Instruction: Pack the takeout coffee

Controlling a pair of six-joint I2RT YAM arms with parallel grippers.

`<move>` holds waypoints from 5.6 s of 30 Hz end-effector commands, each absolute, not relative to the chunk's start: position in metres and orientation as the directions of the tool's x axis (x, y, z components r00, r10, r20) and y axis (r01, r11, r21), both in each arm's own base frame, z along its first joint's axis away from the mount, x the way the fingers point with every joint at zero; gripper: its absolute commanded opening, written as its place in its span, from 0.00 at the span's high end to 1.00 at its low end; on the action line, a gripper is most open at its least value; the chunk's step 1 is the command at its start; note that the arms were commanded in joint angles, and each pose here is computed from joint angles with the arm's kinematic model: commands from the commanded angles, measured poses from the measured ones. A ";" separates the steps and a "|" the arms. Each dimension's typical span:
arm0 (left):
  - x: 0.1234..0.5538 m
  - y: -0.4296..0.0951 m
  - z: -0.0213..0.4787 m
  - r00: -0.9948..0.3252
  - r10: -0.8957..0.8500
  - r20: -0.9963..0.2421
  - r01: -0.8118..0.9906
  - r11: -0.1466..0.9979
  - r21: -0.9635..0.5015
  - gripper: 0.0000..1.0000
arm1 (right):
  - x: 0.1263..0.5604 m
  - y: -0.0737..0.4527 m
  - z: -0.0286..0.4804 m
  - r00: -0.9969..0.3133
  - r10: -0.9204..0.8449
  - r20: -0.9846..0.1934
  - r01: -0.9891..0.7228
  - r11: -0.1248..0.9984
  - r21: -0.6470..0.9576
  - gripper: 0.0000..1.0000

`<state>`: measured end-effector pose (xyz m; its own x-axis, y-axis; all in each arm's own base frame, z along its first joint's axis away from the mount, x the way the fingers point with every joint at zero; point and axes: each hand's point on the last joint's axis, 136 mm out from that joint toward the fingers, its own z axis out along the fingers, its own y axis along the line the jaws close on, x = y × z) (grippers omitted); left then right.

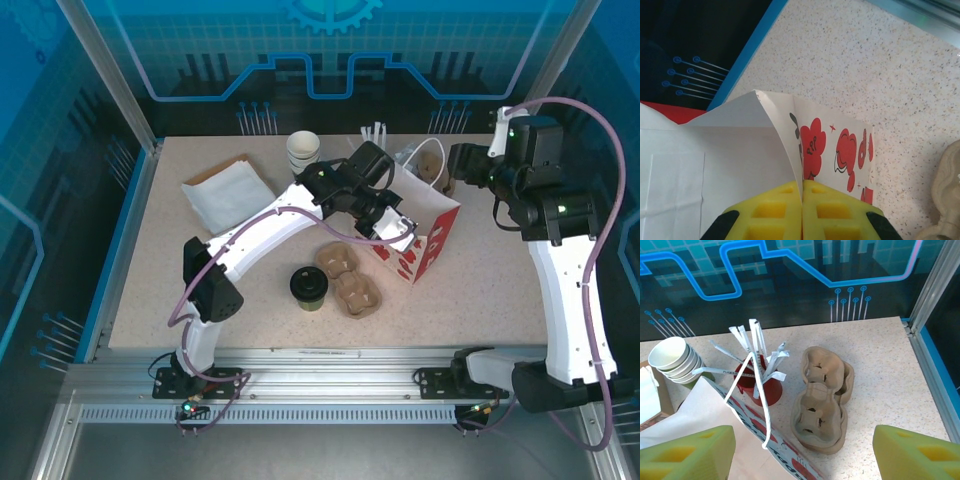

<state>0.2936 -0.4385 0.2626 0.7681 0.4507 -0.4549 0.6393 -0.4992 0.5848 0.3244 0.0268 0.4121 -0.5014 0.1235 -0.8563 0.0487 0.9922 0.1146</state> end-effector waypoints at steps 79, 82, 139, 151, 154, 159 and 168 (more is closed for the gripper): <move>0.289 -0.146 0.254 -0.754 -0.099 -0.649 0.284 0.842 -0.459 0.21 | 0.245 0.244 0.097 -0.780 -0.568 -0.263 -0.592 0.806 0.016 0.38; 0.289 -0.145 0.256 -0.748 -0.097 -0.656 0.289 0.842 -0.455 0.21 | 0.249 0.248 0.090 -0.791 -0.558 -0.251 -0.583 0.811 0.036 0.44; 0.286 -0.146 0.258 -0.739 -0.087 -0.668 0.308 0.838 -0.451 0.21 | 0.265 0.248 0.052 -0.864 -0.478 -0.162 -0.490 0.871 0.043 0.52; 0.285 -0.146 0.257 -0.740 -0.086 -0.667 0.311 0.836 -0.453 0.21 | 0.265 0.235 0.053 -0.868 -0.476 -0.143 -0.481 0.876 0.008 0.54; 0.285 -0.146 0.257 -0.740 -0.086 -0.667 0.311 0.835 -0.454 0.21 | 0.263 0.237 0.049 -0.870 -0.474 -0.135 -0.480 0.877 0.022 0.53; 0.284 -0.147 0.256 -0.743 -0.087 -0.664 0.310 0.834 -0.456 0.21 | 0.262 0.241 0.044 -0.873 -0.470 -0.129 -0.478 0.878 0.036 0.52; 0.284 -0.147 0.256 -0.744 -0.085 -0.663 0.313 0.832 -0.458 0.21 | 0.264 0.243 0.036 -0.875 -0.469 -0.121 -0.476 0.879 0.035 0.51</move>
